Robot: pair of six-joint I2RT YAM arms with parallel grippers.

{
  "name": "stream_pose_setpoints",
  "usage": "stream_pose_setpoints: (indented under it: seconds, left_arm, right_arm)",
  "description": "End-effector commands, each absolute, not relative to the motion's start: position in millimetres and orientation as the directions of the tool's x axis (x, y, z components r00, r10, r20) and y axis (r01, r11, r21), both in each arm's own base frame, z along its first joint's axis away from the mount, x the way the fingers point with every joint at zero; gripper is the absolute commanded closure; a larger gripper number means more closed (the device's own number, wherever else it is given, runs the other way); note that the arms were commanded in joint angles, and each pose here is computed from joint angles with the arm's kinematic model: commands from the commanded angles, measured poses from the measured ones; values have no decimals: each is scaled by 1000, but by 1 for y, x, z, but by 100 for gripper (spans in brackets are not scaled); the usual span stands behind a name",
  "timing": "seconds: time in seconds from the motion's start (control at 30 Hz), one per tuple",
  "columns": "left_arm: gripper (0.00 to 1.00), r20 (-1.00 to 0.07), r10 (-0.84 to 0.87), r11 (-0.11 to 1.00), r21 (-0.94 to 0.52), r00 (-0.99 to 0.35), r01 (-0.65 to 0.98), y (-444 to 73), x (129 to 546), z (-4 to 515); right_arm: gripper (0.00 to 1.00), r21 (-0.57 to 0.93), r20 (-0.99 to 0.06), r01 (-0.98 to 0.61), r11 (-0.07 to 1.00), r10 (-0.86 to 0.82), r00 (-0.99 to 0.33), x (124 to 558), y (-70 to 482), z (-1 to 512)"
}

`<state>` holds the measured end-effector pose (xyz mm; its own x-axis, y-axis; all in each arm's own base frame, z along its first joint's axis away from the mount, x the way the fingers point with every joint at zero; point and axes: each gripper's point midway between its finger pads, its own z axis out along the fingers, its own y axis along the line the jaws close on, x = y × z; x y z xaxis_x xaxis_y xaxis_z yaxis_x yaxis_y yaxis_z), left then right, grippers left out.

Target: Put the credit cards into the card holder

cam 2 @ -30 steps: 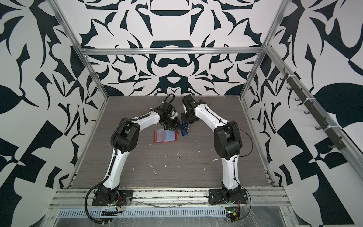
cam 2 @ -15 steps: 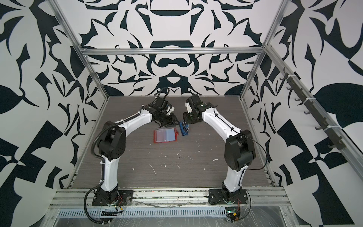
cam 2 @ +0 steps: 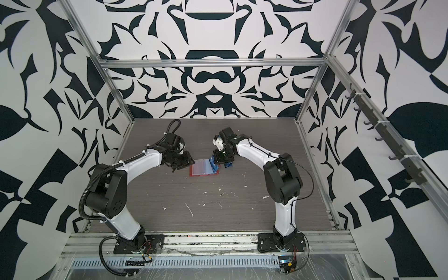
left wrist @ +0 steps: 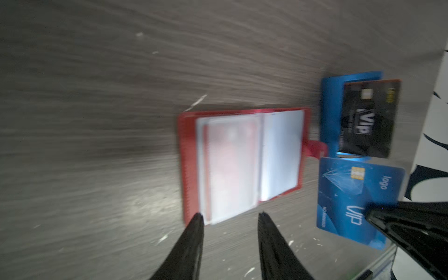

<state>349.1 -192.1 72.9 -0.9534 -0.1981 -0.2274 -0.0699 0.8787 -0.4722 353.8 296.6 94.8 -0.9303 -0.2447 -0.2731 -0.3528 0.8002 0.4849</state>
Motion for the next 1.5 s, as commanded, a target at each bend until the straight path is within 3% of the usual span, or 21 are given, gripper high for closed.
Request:
stream_pose_setpoints:
  seconds: [0.0,0.6,1.47]
  left_arm:
    - [58,-266,-255,879,-465,-930,-108,-173,353,74]
    - [66,-141,-270,847,-505,-952,-165,-175,350,22]
    - [82,-85,-251,846,-503,-964,-176,-181,354,1]
  right_arm:
    - [100,531,-306,-373,761,-239,-922,361,317,111]
    - [100,602,-264,-340,722,-223,-939,366,339,90]
    - [100,637,-233,-329,697,-232,-944,364,345,81]
